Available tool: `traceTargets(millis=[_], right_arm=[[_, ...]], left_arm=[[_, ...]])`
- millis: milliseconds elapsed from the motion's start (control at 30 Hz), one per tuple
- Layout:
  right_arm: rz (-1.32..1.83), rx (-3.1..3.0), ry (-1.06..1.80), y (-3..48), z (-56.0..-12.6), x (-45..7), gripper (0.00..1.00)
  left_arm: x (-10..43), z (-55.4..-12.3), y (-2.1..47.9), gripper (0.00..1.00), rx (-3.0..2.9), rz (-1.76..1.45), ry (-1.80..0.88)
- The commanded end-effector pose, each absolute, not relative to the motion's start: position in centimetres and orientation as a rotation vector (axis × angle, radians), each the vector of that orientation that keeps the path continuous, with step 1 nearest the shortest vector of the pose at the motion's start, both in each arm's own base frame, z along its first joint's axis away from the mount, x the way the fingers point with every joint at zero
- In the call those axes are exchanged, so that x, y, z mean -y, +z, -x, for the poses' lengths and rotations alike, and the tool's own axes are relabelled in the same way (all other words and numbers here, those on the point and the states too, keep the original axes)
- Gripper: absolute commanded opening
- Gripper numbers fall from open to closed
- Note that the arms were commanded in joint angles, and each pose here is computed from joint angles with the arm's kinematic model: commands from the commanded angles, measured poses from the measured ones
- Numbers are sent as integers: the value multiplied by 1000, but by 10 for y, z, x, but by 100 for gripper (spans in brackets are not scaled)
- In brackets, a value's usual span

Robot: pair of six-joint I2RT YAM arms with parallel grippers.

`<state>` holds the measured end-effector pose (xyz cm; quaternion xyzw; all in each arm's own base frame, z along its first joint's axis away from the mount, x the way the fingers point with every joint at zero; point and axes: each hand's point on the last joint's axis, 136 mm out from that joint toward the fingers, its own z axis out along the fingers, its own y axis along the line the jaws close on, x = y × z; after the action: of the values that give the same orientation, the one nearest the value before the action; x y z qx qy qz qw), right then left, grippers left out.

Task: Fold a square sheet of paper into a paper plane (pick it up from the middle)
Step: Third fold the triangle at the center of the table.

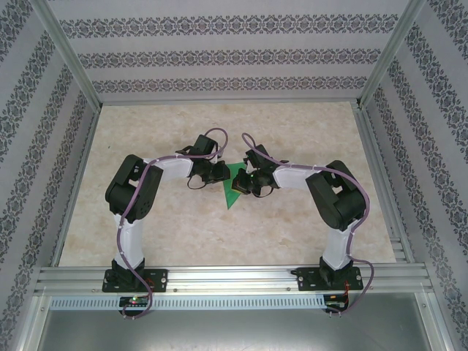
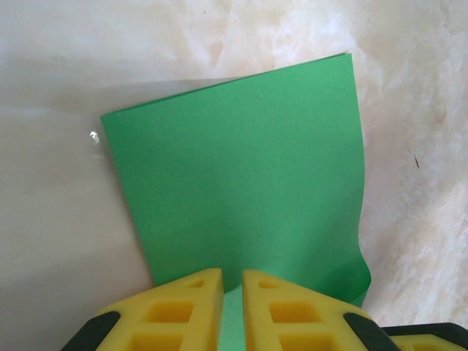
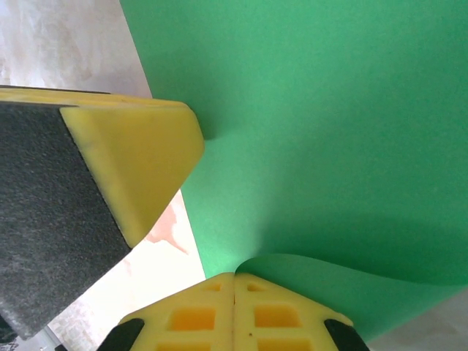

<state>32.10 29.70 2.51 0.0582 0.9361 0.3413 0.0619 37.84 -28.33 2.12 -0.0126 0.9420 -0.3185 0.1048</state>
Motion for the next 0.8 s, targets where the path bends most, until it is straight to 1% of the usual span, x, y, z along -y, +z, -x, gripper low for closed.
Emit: traceTargets(millis=[0,767], right_arm=[[-150,-2812,1020,25,-329,-302,2],[-97,-2824,1015,20,-331,-305,3]], left_arm=[[276,-359,-9,17,-2889,56,-896],[276,-357,-10,17,-2892,52,-899]])
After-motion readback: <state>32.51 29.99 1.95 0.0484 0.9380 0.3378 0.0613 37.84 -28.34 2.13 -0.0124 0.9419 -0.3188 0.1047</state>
